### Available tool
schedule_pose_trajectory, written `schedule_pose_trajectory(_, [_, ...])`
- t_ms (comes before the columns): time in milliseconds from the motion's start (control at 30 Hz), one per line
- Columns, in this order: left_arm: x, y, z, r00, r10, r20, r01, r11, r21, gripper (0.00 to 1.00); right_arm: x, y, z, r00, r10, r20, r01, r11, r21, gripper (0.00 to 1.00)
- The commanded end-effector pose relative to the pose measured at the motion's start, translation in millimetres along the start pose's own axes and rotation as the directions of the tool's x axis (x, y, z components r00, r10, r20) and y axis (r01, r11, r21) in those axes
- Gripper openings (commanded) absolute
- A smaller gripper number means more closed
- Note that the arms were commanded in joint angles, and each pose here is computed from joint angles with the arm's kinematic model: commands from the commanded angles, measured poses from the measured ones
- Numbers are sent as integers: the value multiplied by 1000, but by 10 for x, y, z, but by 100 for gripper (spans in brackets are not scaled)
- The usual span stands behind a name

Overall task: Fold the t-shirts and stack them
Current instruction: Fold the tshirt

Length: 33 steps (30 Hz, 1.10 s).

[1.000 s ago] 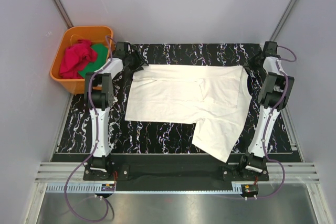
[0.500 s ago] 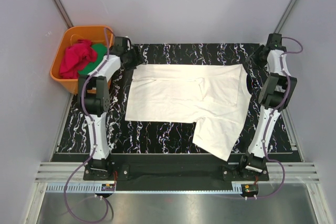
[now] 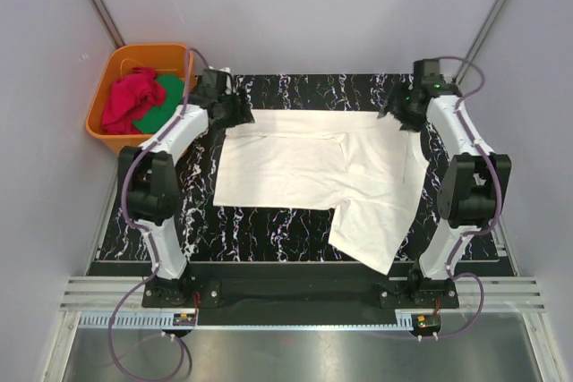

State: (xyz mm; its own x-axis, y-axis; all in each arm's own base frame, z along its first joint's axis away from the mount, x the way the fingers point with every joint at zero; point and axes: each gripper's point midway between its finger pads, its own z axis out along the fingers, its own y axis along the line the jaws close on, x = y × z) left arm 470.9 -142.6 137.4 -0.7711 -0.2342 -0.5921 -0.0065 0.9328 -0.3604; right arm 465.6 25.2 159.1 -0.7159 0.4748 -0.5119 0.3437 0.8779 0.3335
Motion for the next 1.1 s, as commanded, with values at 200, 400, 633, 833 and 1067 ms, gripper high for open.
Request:
schedule_pose_trajectory(200, [722, -51, 805, 982, 41, -184, -66, 990, -128, 68, 969, 90, 533, 966, -199, -166, 211, 976, 61, 80])
schedule_pose_trajectory(400, [765, 332, 1057, 975, -53, -216, 6, 977, -214, 69, 1117, 324, 947, 932, -297, -206, 315, 947, 61, 80])
schedule_pose_trajectory(633, [573, 591, 1113, 972, -96, -214, 46, 973, -228, 68, 1220, 587, 1403, 897, -352, -267, 377, 925, 44, 80])
schedule_pose_trajectory(833, [21, 466, 708, 993, -14, -119, -16, 968, -249, 69, 977, 723, 1096, 911, -350, -216, 369, 928, 51, 82])
schedule_pose_trajectory(1067, [185, 120, -259, 1000, 5, 12, -3, 982, -189, 72, 765, 507, 166, 943, -312, -119, 326, 936, 131, 98])
